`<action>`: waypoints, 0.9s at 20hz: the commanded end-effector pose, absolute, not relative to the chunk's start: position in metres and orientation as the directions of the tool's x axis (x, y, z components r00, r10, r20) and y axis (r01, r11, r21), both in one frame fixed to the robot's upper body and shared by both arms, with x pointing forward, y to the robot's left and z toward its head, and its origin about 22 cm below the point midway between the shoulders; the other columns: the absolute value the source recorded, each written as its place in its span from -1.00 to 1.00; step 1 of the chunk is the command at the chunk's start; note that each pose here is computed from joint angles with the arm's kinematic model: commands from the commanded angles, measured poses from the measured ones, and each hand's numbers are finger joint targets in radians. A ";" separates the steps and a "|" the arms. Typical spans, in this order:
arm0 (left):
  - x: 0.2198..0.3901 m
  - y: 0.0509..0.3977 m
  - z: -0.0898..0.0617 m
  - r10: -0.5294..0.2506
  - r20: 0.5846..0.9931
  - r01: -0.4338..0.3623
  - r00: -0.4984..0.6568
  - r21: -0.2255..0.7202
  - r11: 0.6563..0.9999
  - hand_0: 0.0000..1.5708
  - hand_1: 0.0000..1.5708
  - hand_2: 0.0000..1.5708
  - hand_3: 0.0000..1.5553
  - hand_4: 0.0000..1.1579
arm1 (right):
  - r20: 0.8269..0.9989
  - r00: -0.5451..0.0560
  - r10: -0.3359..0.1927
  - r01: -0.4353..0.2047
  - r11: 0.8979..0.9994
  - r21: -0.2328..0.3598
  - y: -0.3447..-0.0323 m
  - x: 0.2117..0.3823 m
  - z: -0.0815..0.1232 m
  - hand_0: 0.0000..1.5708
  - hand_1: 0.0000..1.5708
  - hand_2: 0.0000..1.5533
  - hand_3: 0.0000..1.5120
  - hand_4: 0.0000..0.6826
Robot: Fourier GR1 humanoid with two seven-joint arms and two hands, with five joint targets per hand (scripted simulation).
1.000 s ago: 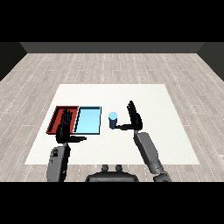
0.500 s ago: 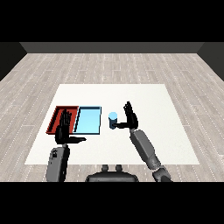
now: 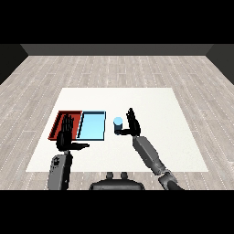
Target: Pick the blue can and put it in the blue box
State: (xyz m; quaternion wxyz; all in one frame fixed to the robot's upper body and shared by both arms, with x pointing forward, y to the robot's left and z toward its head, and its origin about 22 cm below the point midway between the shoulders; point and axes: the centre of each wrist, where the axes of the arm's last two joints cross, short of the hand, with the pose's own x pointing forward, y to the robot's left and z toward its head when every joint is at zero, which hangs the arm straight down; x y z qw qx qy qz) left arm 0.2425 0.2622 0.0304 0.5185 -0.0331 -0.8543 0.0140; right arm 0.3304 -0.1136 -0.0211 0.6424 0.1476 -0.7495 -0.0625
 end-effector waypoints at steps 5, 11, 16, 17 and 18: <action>0.223 0.251 0.026 0.061 0.884 0.040 -0.463 -0.048 0.998 -1.00 -1.00 -1.00 -1.00 -1.00 | 0.942 -0.094 -0.321 -0.109 0.944 0.310 -0.103 0.333 -0.048 -1.00 -1.00 -1.00 -1.00 -1.00; 0.240 0.285 0.019 0.058 0.888 0.028 -0.456 -0.051 0.998 -1.00 -1.00 -1.00 -1.00 -1.00 | 0.943 -0.085 -0.323 -0.151 0.939 0.308 -0.103 0.355 -0.045 -1.00 -1.00 -1.00 -1.00 -1.00; 0.239 0.261 0.031 0.075 0.886 0.036 -0.458 -0.065 0.997 -1.00 -1.00 -1.00 -1.00 -1.00 | 0.939 -0.049 -0.340 -0.167 0.930 0.328 -0.111 0.352 -0.043 -1.00 -1.00 -1.00 -1.00 -1.00; 0.245 0.270 0.031 0.073 0.888 0.030 -0.454 -0.066 0.997 -1.00 -1.00 -1.00 -1.00 -1.00 | 0.942 -0.058 -0.330 -0.165 0.934 0.317 -0.081 0.345 -0.029 -1.00 -1.00 -1.00 -1.00 -1.00; 0.227 0.256 0.031 0.071 0.881 0.031 -0.468 -0.063 0.998 -1.00 -1.00 -1.00 -1.00 -1.00 | 0.943 -0.056 -0.328 -0.144 0.937 0.317 -0.079 0.354 -0.034 -1.00 -1.00 -1.00 -1.00 -1.00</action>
